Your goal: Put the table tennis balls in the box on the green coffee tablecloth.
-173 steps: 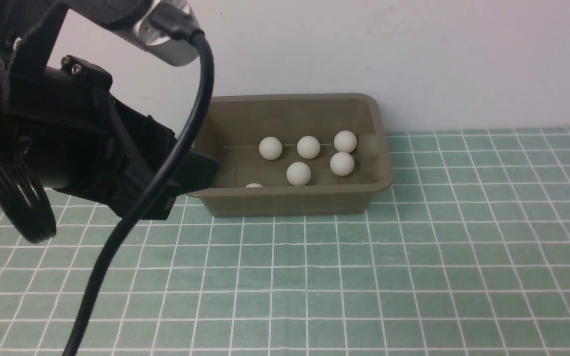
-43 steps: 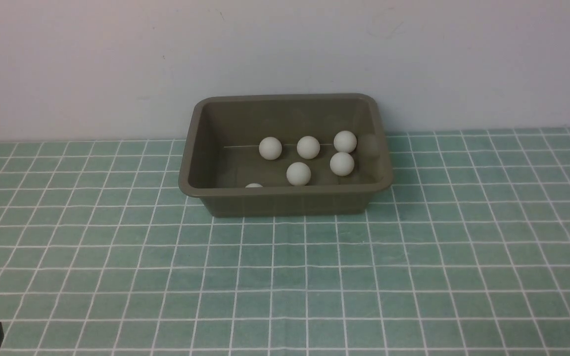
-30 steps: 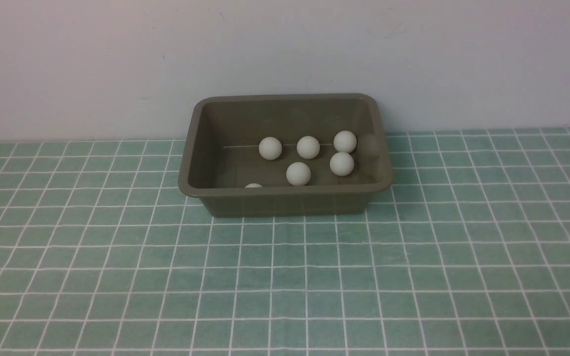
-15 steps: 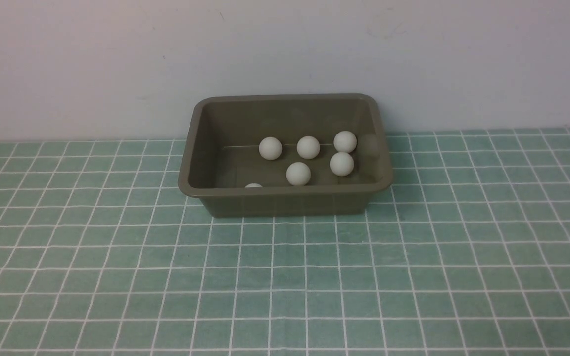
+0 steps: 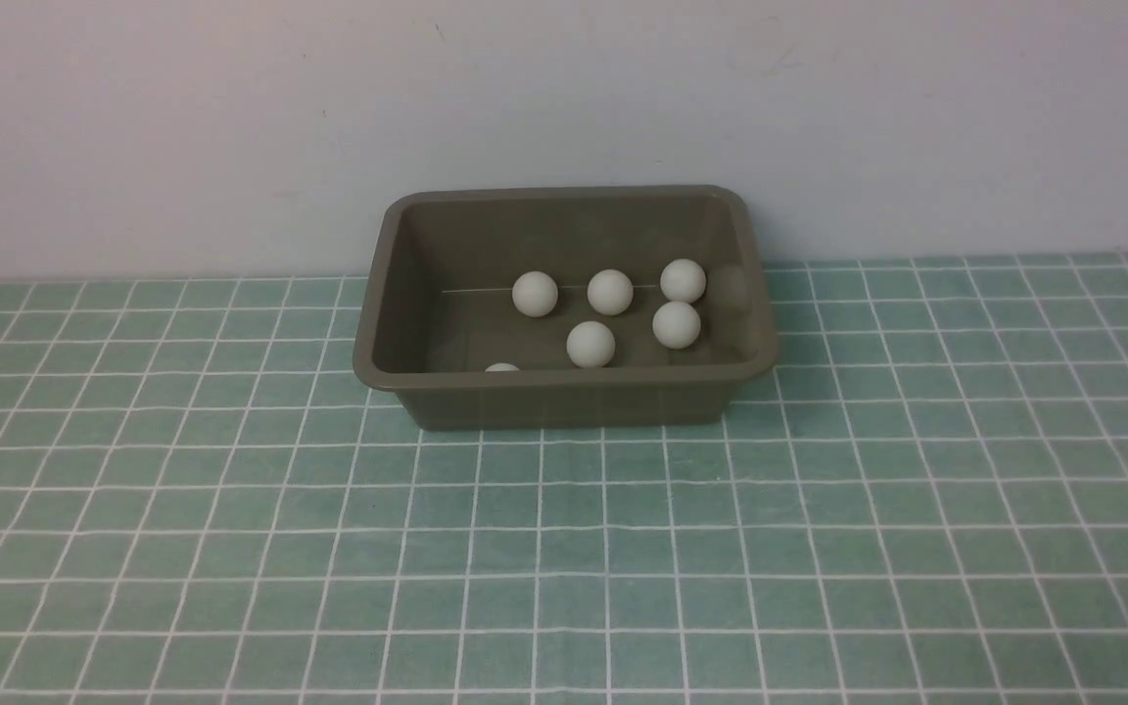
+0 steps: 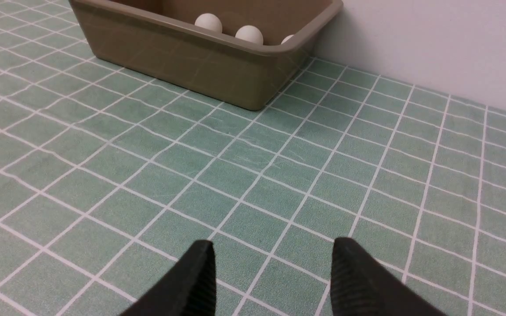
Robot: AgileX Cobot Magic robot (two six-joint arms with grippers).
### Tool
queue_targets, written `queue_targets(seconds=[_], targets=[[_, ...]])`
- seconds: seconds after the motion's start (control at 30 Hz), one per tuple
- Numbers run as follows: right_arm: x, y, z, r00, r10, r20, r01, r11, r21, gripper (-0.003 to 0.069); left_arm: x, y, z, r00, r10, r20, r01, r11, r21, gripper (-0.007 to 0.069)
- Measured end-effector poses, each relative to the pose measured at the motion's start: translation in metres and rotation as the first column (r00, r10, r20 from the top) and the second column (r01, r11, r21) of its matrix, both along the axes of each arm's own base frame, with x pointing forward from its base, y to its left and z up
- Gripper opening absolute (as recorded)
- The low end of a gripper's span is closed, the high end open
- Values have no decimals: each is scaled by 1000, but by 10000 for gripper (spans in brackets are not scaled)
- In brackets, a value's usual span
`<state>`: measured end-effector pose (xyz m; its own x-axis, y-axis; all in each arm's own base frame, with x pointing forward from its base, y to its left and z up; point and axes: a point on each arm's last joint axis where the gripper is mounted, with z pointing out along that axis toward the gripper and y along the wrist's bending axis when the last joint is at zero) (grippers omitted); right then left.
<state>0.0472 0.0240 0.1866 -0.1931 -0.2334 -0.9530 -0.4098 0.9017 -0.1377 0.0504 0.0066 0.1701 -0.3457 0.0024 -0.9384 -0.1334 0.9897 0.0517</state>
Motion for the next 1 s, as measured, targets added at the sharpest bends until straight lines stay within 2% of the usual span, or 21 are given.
queue_targets(seconds=[0.4, 1.0], targets=[[0, 0, 0, 1000, 0, 1, 0, 1000, 0, 336, 1, -4, 0, 997, -77, 17, 77, 997, -6, 395], [0, 0, 0, 1000, 0, 1, 0, 1000, 0, 336, 1, -4, 0, 997, -81, 16, 81, 997, -6, 395]])
